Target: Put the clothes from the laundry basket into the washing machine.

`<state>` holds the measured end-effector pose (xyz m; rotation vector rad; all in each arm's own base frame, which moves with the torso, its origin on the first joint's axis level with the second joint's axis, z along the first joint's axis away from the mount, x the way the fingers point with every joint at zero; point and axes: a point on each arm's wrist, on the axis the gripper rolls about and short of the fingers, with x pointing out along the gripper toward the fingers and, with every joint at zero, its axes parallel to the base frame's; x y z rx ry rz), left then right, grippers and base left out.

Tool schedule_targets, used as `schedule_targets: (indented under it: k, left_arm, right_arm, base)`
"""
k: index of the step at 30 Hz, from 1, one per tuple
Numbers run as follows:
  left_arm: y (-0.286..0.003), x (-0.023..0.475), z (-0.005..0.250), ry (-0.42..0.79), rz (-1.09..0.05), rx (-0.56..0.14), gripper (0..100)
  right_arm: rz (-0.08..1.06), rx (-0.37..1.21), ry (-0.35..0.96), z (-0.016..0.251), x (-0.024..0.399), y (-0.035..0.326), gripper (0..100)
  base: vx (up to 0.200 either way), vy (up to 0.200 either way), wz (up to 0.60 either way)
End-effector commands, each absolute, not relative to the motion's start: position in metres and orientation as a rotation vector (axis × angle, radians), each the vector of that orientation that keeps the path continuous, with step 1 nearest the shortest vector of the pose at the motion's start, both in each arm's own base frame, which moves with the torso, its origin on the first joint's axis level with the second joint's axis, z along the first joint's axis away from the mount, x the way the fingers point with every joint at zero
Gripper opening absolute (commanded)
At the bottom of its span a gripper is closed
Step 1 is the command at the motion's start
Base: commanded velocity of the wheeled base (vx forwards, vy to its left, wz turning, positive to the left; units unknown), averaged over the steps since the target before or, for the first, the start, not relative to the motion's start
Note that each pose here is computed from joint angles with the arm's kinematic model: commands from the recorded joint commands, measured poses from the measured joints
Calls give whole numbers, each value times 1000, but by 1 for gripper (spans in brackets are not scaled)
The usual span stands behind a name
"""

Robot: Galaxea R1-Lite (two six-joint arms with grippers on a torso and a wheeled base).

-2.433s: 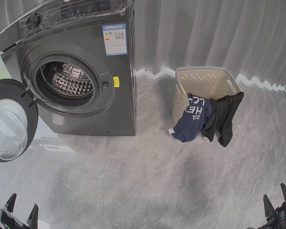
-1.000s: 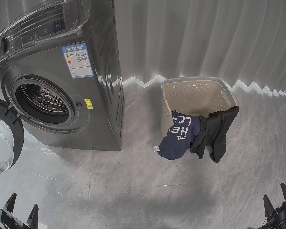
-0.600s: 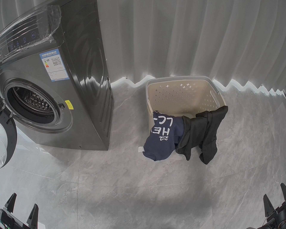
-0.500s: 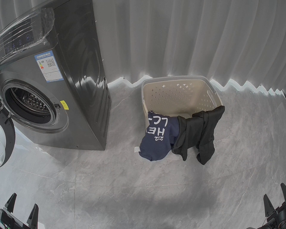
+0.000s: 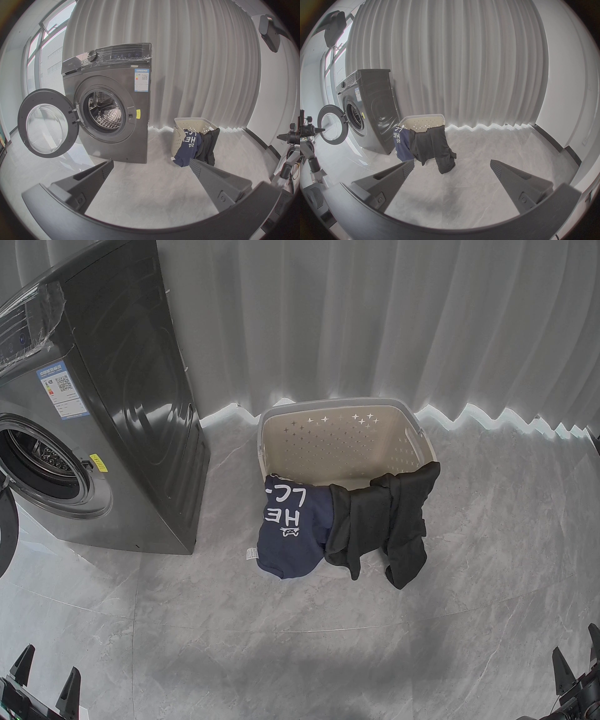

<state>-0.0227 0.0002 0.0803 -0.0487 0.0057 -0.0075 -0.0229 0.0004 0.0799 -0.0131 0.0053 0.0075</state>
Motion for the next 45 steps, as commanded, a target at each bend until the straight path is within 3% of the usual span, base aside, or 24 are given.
schedule_targets:
  k: [1, 8, 14, 32, 38, 45]
  left_arm:
    - [0, -23, 75, 5, -8, -49, 100]
    - [0, -23, 75, 5, -8, -49, 100]
    - [0, -23, 75, 5, -8, -49, 100]
    - [0, -23, 75, 5, -8, -49, 100]
    - [0, -23, 75, 5, -8, -49, 100]
    - [0, -23, 75, 5, -8, -51, 100]
  right_arm:
    - [8, -14, 21, 75, -22, 0, 100]
    - [8, -14, 23, 75, -22, 0, 100]
    - [8, -14, 21, 75, -22, 0, 100]
    - [8, -14, 21, 75, -22, 0, 100]
    - [8, -14, 21, 75, -22, 0, 100]
    - [8, -15, 20, 75, -22, 0, 100]
  base:
    - [200, 0, 0]
    - [200, 0, 0]
    - [0, 0, 0]
    - [0, -200, 0]
    - [0, 0, 0]
    - [200, 0, 0]
